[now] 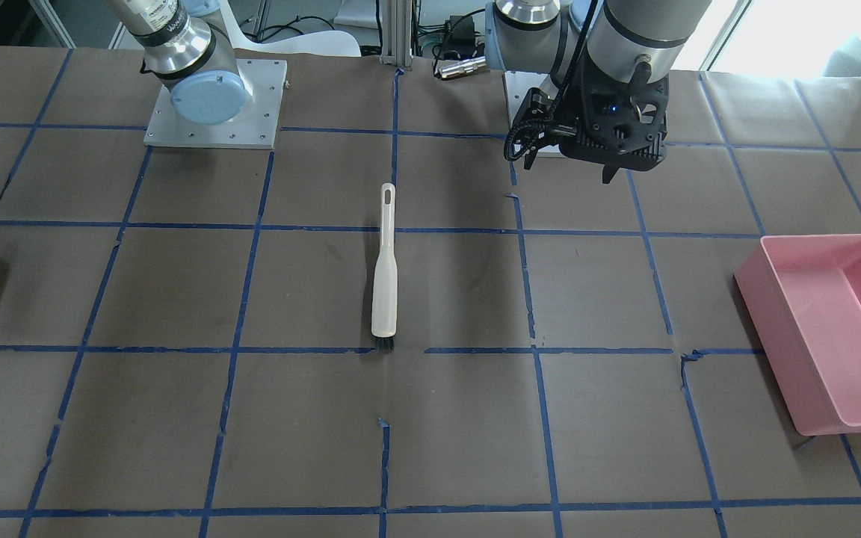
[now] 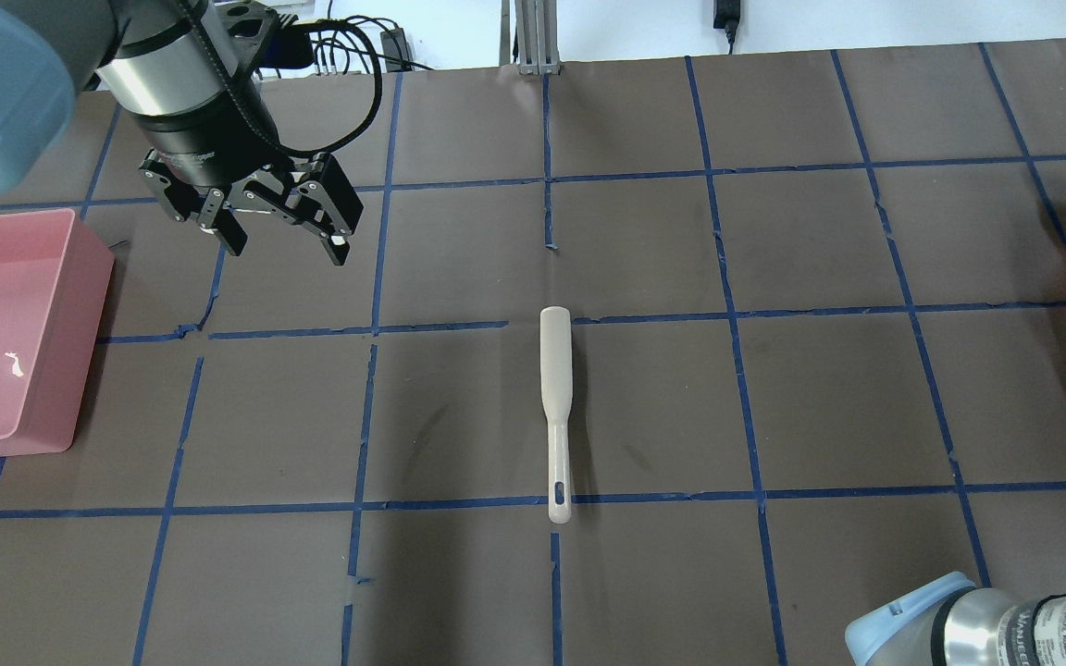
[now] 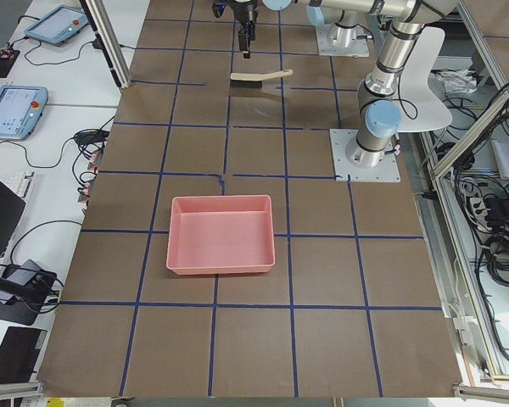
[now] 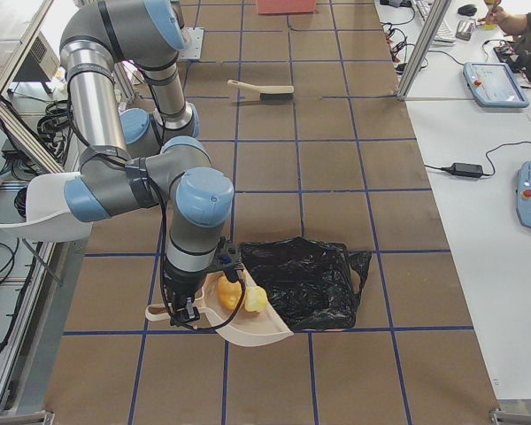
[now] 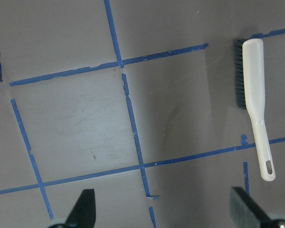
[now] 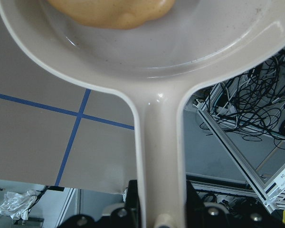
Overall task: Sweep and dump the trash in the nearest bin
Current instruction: 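Tip the dustpan over the bin with the right gripper to empty it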
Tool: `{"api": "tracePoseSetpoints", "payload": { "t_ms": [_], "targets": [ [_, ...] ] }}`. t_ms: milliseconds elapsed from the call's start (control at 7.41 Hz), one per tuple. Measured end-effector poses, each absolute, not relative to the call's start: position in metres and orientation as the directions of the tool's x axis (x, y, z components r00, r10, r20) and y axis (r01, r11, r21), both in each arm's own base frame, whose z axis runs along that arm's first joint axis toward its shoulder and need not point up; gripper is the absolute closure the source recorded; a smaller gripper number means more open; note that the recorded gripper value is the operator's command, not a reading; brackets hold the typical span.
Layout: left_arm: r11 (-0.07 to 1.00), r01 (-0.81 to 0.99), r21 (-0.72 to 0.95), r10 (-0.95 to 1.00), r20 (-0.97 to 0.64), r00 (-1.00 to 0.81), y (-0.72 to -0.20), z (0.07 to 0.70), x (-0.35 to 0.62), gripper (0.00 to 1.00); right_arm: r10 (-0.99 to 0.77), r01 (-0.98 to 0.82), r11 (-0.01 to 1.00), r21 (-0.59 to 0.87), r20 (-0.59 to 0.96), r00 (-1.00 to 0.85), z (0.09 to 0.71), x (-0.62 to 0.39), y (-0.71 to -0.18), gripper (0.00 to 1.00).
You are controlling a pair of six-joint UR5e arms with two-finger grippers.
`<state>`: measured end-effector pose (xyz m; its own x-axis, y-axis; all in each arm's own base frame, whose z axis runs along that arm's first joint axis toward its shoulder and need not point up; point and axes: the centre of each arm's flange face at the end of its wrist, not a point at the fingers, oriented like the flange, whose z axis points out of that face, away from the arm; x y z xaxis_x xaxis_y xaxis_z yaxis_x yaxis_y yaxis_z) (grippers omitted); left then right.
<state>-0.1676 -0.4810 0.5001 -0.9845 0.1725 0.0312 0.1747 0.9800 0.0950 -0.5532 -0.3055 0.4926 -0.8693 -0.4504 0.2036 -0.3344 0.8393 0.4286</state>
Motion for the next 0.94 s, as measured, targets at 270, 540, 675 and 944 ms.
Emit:
{"api": "tracePoseSetpoints", "payload": {
  "t_ms": [270, 540, 675, 944],
  "targets": [
    [0.980, 0.175, 0.095, 0.173, 0.031, -0.984, -0.481, 0.500, -0.167, 0.00, -0.491, -0.359, 0.819, 0.447, 0.224, -0.842, 0.507, -0.547, -0.321, 0.95],
    [0.980, 0.174, 0.095, 0.172, 0.032, -0.985, -0.481, 0.500, -0.167, 0.00, -0.533, -0.390, 0.798, 0.459, 0.238, -0.812, 0.519, -0.540, -0.338, 0.94],
    [0.980, 0.174, 0.095, 0.172, 0.032, -0.985, -0.482, 0.500, -0.167, 0.00, -0.544, -0.399, 0.792, 0.462, 0.240, -0.804, 0.521, -0.539, -0.341, 0.94],
    [0.980, 0.174, 0.096, 0.172, 0.032, -0.985, -0.482, 0.499, -0.167, 0.00, -0.556, -0.408, 0.784, 0.468, 0.238, -0.796, 0.519, -0.541, -0.346, 0.94]
  ]
}}
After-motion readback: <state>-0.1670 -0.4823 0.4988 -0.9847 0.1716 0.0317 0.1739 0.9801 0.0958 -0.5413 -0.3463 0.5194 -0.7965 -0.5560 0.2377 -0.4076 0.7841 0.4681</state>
